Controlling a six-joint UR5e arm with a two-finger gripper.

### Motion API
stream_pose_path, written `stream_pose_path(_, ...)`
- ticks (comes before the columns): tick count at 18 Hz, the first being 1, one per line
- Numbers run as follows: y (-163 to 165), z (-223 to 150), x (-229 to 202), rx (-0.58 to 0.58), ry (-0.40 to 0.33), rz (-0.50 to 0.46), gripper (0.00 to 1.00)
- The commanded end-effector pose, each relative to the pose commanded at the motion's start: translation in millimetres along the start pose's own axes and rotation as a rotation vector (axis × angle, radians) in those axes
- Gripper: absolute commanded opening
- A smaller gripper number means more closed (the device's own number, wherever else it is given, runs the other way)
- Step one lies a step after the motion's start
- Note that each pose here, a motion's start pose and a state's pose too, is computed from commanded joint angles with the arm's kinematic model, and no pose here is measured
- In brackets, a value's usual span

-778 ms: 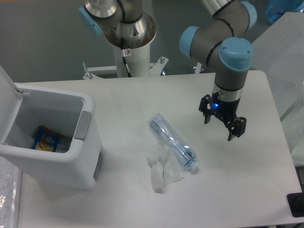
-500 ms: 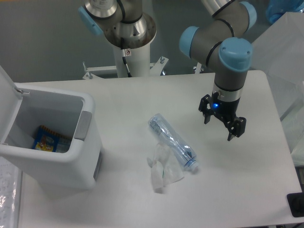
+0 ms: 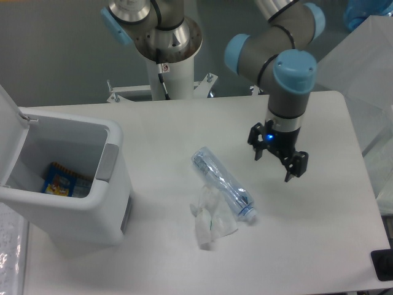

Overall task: Place the trash in the trash can
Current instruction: 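Move the gripper toward the crumpled white tissue beside the bottle, then lower the gripper onto the white tissue and close on it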

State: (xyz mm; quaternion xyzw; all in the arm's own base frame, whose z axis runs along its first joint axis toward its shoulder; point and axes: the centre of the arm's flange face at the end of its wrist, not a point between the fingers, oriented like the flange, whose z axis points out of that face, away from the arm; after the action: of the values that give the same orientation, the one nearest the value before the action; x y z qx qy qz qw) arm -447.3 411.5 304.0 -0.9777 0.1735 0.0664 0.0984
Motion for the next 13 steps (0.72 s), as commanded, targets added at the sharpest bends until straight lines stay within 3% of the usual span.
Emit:
stream_pose_path(3,-25,4,12,0.035,0.020,-0.023,1.00)
stream_pose_path(6,-60,8,28,0.052,0.039,-0.140,1.00)
stream_pose_path(9,-92,18,45,0.052,0.064,-0.199,1.00)
stream_pose_path(13,-116,43,65,0.013,0.092,-0.209,1.00)
